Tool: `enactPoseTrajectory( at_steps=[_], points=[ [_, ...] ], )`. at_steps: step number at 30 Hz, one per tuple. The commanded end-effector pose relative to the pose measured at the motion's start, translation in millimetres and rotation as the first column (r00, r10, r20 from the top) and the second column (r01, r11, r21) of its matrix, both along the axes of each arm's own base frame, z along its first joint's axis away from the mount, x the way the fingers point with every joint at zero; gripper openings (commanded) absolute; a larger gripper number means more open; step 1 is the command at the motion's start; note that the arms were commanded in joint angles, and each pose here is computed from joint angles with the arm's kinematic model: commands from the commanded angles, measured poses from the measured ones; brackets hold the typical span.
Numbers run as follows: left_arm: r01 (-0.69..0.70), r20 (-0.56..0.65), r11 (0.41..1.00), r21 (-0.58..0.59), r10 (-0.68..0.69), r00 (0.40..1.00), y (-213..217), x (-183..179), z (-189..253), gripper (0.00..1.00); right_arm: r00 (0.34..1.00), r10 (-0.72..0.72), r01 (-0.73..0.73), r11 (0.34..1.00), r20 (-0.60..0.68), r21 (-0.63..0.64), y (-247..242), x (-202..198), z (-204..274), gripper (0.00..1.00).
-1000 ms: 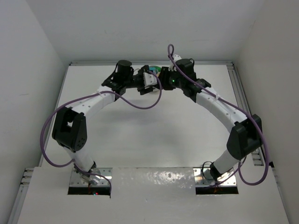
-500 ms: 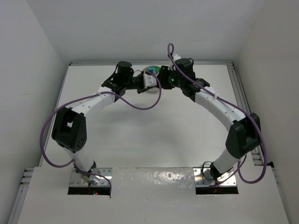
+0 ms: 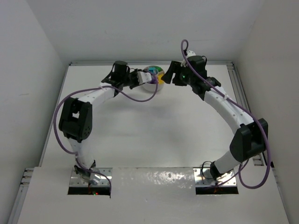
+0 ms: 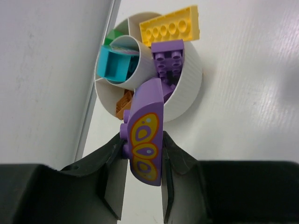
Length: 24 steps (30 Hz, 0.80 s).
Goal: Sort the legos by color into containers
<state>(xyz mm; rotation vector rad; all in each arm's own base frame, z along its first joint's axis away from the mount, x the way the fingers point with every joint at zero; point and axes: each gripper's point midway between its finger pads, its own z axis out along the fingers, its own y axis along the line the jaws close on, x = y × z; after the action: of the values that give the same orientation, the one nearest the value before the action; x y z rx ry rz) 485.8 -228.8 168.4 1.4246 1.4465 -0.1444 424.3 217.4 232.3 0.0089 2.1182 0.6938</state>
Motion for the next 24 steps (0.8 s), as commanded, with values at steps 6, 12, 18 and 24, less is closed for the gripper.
enactPoseTrajectory(
  at_steps=[6, 12, 18, 24],
  points=[
    [0.038, 0.126, 0.999, 0.003, -0.038, 0.991, -17.3, 36.6, 1.3, 0.00, 0.998, -0.003, 0.007, 0.998, 0.064, -0.057, -7.9, -0.6, 15.9, 0.66],
    [0.047, 0.114, 0.998, -0.029, -0.044, 0.993, -31.3, 57.8, 1.9, 0.00, 0.999, 0.017, -0.015, 0.998, 0.040, -0.064, -4.8, -0.4, 8.9, 0.66],
    [0.075, 0.117, 0.997, 0.024, -0.077, 0.990, -32.4, 59.3, -11.4, 0.02, 0.999, 0.010, -0.008, 0.997, 0.032, -0.080, -8.2, -1.2, 5.4, 0.66],
    [0.089, 0.104, 0.996, -0.004, -0.088, 0.991, -42.8, 58.9, -8.9, 0.06, 0.999, 0.014, -0.011, 0.996, 0.031, -0.084, -7.8, -0.6, 4.0, 0.66]
  ],
)
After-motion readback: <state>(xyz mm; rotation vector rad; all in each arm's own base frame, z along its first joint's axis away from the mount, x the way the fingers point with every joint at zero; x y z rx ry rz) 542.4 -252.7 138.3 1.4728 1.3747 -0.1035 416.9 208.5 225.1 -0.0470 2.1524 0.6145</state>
